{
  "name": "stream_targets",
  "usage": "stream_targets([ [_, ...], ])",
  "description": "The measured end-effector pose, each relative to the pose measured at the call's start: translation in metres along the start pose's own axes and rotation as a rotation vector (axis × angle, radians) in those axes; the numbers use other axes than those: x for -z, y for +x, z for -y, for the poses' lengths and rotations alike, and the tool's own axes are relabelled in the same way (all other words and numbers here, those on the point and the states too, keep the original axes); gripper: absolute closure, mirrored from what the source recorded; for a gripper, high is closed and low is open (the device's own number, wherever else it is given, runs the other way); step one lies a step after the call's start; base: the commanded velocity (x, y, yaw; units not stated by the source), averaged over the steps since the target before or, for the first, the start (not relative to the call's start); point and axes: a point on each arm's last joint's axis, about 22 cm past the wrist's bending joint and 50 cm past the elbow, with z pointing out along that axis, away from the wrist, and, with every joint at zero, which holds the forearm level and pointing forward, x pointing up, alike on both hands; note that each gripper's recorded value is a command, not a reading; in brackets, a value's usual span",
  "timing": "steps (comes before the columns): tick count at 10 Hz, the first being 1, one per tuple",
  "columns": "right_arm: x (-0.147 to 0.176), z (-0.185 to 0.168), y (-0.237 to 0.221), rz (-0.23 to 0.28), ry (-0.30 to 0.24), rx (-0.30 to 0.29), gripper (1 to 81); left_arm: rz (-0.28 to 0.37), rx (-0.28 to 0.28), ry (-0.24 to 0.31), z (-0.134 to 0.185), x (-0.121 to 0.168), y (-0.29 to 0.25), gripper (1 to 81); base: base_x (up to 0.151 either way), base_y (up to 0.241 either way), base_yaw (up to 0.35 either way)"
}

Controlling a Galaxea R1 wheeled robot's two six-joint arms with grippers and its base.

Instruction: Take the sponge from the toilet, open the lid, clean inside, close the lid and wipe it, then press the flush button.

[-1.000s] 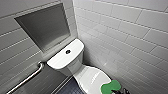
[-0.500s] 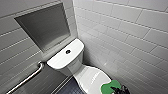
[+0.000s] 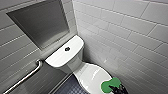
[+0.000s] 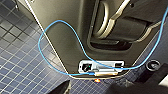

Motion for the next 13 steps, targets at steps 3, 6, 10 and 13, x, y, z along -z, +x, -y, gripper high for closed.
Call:
stream_targets([
  [3,-0.007,0.001,0.014,-0.018,0.005,0.015,1.0,0.016,0.006,0.002,0.000,0.001,-0.006,1.0,0.000,0.000,0.000],
  [6,-0.003,0.007,0.047,-0.042,0.003,0.083,1.0,0.014,0.009,0.001,0.000,0.001,-0.004,1.0,0.000,0.000,0.000],
  [10,-0.014,0.005,0.055,-0.090,0.009,0.151,1.0,0.049,0.009,0.005,0.001,0.001,-0.012,1.0,0.000,0.000,0.000],
  [13,-0.029,0.017,0.069,-0.179,0.042,0.225,1.0,0.054,0.010,0.006,0.002,0.001,-0.013,1.0,0.000,0.000,0.000],
])
